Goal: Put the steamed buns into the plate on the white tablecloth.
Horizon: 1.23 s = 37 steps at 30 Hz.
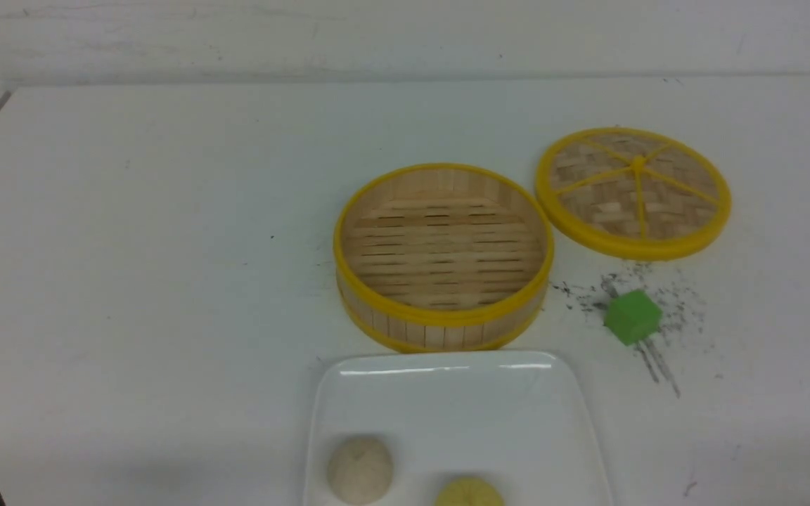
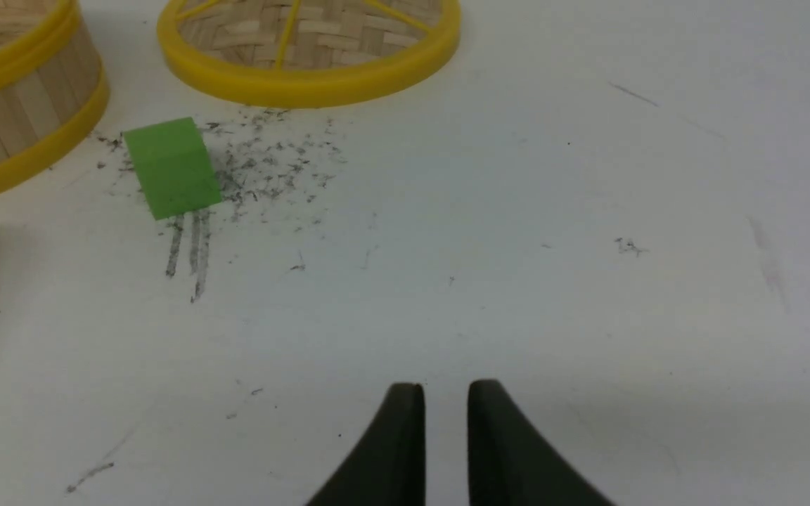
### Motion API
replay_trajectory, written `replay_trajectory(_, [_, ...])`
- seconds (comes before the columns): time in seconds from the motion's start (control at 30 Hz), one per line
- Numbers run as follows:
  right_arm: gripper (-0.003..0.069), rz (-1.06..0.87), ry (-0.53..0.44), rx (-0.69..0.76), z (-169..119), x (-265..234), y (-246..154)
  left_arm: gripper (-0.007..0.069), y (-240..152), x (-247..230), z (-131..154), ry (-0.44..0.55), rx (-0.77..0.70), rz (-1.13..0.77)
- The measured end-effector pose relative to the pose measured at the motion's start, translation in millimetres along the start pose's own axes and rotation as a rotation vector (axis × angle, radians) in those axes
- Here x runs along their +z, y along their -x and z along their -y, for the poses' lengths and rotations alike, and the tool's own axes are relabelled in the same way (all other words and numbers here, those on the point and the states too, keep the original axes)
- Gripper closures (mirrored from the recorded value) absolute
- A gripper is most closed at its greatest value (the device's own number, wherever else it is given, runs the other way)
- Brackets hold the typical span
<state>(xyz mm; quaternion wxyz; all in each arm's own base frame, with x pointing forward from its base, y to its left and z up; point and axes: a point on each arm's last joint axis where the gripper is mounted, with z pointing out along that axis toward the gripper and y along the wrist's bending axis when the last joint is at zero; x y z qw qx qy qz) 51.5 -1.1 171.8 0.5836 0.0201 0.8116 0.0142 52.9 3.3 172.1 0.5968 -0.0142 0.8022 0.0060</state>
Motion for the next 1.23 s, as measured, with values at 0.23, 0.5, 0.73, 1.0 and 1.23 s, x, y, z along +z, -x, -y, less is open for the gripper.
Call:
replay_trajectory(0.23, [0.0539,0.000,0.000,0.000,0.0,0.0,0.0,0.0540,-0.2,0.0,-0.2,0.002,0.004,-0.002])
replay_trajectory(0.5, [0.0539,0.000,0.000,0.000,0.0,0.0,0.0,0.0536,0.1,-0.1,-0.7,0.008,0.020,-0.001])
replay_trajectory(0.73, [0.0539,0.000,0.000,0.000,0.0,0.0,0.0,0.0534,0.1,-0.1,-0.8,0.009,0.024,-0.001])
replay_trajectory(1.0, [0.0539,0.000,0.000,0.000,0.0,0.0,0.0,0.0523,0.1,-0.1,-1.4,0.015,0.041,-0.001])
replay_trajectory(1.23, [0.0539,0.000,0.000,0.000,0.0,0.0,0.0,0.0520,0.1,-0.1,-1.5,0.017,0.045,-0.001])
